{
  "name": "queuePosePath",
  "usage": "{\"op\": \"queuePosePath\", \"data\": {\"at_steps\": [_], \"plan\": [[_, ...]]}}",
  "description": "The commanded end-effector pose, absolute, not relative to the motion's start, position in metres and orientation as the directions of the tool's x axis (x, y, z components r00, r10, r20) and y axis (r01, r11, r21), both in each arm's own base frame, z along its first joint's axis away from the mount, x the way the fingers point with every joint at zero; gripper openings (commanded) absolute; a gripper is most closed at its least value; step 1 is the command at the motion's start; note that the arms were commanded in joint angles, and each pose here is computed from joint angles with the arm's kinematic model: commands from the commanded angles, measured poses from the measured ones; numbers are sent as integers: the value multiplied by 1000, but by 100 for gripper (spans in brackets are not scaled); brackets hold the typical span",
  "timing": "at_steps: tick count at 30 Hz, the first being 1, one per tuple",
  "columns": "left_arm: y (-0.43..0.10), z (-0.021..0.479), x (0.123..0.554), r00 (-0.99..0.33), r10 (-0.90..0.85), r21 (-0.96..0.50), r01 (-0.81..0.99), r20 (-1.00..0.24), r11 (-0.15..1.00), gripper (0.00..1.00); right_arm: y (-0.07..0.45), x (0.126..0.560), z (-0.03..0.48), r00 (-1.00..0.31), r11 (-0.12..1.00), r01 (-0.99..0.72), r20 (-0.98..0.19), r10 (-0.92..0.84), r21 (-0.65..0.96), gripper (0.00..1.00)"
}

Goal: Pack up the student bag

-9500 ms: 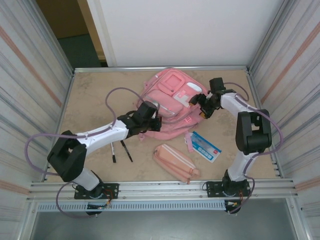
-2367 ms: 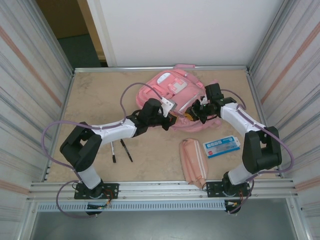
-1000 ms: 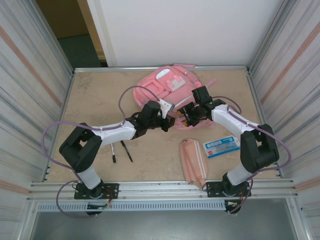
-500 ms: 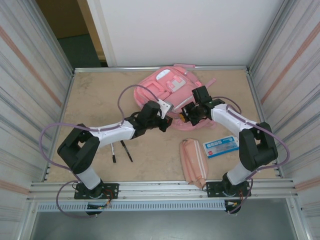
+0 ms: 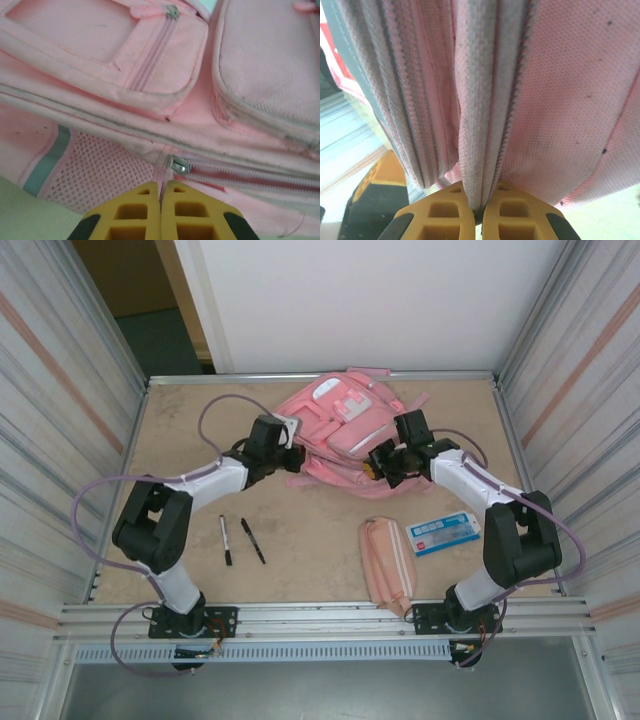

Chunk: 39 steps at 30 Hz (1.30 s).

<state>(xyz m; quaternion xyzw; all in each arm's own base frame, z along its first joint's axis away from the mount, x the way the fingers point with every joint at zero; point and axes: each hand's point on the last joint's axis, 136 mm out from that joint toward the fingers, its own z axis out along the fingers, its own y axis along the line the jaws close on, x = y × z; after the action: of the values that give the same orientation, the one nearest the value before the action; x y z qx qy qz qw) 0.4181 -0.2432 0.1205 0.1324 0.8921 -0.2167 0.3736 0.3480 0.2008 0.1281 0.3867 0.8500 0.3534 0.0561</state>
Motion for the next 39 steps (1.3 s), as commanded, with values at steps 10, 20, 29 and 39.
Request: {"op": "queuePosePath", "data": {"at_steps": [10,20,29,39], "plan": [[-191,135,389,-755,-133,-405,188,-642,895,29,226,315,131,-855,651,438,64,514,620,36],[-222,156,288,-744,43,-341,355,-667,870,46,150,309,143,-875,764,343,-111,471,546,66],[-246,162,241,-696,83,-316,425,-713,848,48,131,354,140,-845,694,336,-121,521,637,72],[-240,158,228,-687,120,-282,443,-717,851,48,152,390,98,-835,663,410,-33,549,627,70]]}}
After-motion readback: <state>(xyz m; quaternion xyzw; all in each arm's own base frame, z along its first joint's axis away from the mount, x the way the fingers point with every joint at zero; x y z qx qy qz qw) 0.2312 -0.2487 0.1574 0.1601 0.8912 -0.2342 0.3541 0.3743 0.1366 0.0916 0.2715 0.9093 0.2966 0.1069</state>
